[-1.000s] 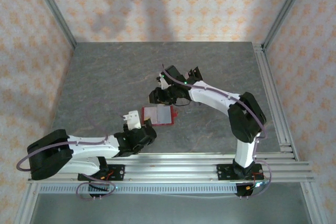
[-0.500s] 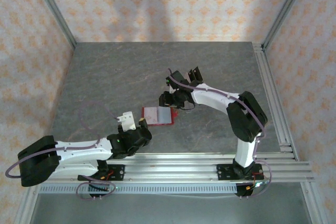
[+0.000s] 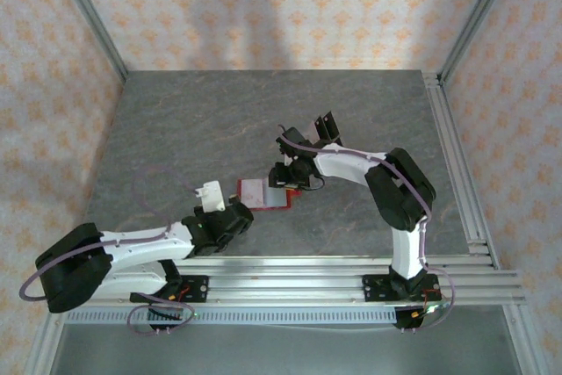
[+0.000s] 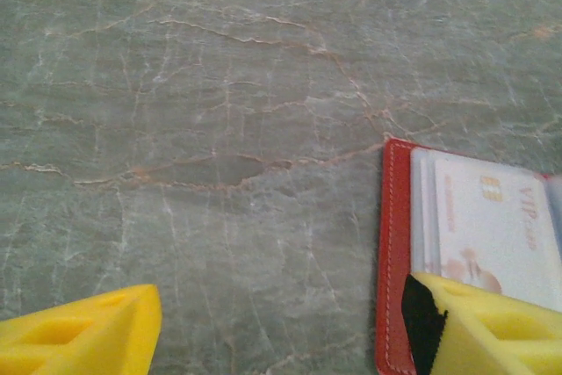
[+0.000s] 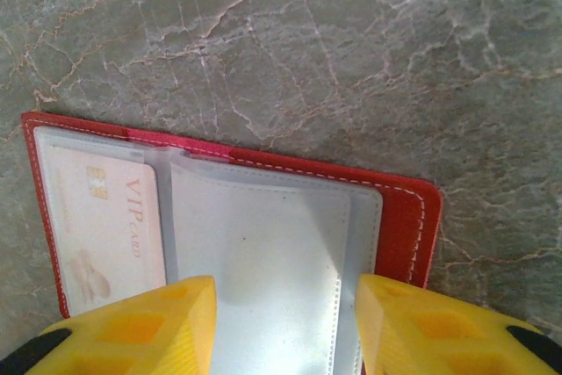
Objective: Put the credit cards into the card holder
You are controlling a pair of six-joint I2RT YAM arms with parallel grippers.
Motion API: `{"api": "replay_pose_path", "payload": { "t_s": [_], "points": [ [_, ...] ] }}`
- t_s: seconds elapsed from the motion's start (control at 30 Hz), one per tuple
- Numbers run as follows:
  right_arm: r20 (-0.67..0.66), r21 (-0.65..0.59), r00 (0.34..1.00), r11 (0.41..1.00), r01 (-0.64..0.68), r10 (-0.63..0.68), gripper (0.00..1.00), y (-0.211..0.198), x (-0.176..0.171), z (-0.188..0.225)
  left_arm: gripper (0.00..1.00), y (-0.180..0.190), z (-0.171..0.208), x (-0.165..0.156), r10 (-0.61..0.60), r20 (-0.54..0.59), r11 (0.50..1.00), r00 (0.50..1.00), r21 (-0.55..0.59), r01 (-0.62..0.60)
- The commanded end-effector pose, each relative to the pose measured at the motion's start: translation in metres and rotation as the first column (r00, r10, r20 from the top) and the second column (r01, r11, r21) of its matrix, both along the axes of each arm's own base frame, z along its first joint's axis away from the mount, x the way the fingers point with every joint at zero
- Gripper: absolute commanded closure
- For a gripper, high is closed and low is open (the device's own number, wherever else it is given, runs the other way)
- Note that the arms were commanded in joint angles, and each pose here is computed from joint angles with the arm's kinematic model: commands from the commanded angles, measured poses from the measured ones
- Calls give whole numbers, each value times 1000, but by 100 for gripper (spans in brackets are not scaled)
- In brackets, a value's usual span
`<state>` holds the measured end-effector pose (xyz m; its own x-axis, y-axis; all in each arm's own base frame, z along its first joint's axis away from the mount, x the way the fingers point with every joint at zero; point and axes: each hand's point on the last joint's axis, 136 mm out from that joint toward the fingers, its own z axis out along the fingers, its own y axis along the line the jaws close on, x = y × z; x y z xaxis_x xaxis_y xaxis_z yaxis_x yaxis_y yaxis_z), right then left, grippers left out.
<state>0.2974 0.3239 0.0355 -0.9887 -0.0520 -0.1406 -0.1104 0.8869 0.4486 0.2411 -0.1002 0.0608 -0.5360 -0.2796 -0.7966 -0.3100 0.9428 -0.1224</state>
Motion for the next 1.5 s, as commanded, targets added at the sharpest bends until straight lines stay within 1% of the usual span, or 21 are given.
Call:
{"api": "replay_pose_path", "payload": {
  "t_s": [0.0, 0.1, 0.37, 0.5, 1.03, 1.47],
  "points": [
    [-30, -22, 1000, 1000, -11, 11, 54, -2, -6, -15, 26, 4, 0, 6, -4, -61, 999, 998, 33, 6],
    [-33, -17, 999, 1000, -16, 16, 54, 0, -7, -15, 26, 5, -3, 10, -8, -100, 999, 995, 34, 12],
    [-35, 4, 999, 1000, -27, 27, 54, 6, -7, -9, 26, -4, -25, 19, -31, -214, 999, 976, -12, 29],
    [-35, 13, 999, 999, -32, 33, 54, 10, -7, -6, 26, -7, -31, 23, -34, -252, 999, 967, -32, 27],
    [-44, 61, 998, 997, -53, 55, 54, 33, -6, 2, 25, -10, -30, 28, -41, -250, 997, 967, -70, 24],
    [-27, 97, 997, 993, -72, 75, 54, 52, -5, 21, 25, 20, -8, 26, 29, -214, 995, 976, -90, -49]
  ]
}}
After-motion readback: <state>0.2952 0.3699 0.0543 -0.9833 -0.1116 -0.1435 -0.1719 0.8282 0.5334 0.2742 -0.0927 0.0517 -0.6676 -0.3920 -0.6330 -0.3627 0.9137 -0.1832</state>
